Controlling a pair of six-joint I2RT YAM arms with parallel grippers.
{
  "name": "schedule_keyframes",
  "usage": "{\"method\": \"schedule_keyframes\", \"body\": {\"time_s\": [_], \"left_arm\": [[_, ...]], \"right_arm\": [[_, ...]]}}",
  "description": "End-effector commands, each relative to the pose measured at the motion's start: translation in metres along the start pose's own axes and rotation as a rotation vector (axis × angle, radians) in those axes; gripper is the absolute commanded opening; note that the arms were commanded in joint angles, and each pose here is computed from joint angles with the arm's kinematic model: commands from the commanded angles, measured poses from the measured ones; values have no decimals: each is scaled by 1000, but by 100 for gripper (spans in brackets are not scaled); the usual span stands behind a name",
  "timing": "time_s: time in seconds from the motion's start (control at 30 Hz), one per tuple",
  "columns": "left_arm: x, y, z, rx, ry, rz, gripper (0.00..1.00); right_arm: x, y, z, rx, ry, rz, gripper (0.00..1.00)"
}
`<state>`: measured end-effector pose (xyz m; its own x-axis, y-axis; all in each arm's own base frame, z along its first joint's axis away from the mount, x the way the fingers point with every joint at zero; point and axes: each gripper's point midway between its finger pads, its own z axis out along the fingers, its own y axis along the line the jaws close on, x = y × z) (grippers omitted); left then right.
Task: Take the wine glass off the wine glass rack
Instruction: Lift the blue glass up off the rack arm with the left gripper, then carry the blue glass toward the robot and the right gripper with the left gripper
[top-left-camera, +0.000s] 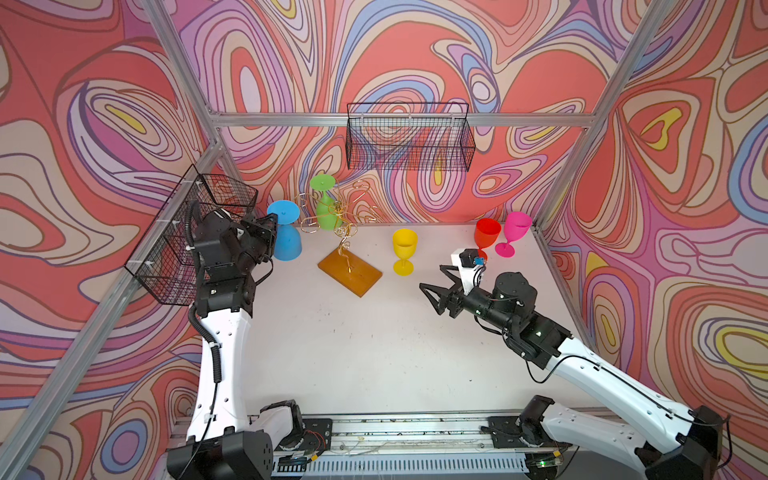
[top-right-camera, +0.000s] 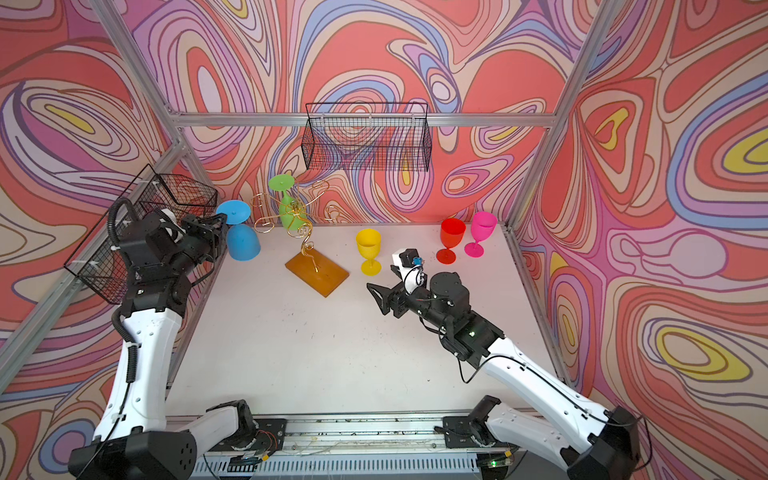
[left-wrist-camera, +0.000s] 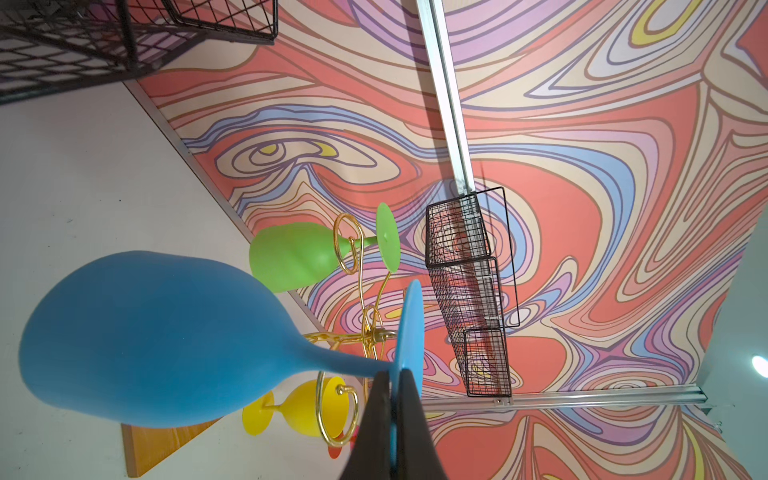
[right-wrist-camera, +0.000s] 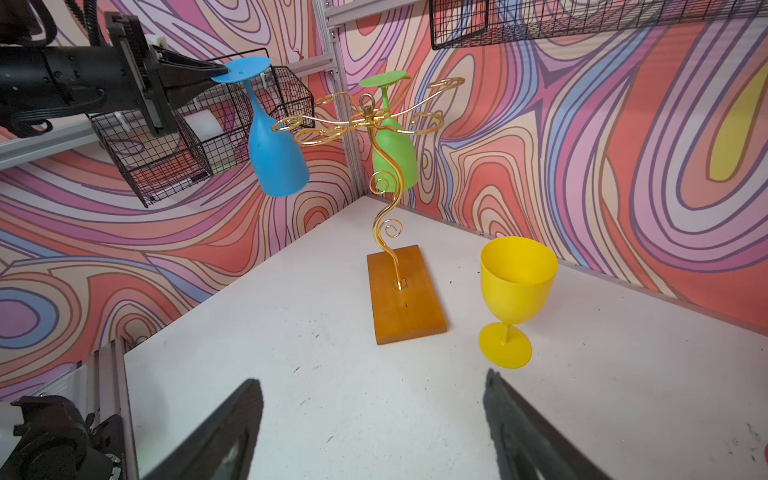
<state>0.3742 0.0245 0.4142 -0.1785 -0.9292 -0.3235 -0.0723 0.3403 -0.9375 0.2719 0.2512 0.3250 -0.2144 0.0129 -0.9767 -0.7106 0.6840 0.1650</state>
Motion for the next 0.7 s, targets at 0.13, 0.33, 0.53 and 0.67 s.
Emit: {"method": "schedule_keyframes", "body": {"time_s": [0.13,0.33,0.53,0.67], "left_arm": [[20,6,-33,-14,36,37,0],[46,24,-60,-37,88,62,0],[81,42,-85,-42,187,121,0],[106,48,-98,-34,250,222,0]], "right_arm": [[8,4,-2,-13,21,31,88],[14,2,1,-5,50,61,88],[22,-9,4,62,93,128,87],[31,-16,4,110,138,193,87]]}}
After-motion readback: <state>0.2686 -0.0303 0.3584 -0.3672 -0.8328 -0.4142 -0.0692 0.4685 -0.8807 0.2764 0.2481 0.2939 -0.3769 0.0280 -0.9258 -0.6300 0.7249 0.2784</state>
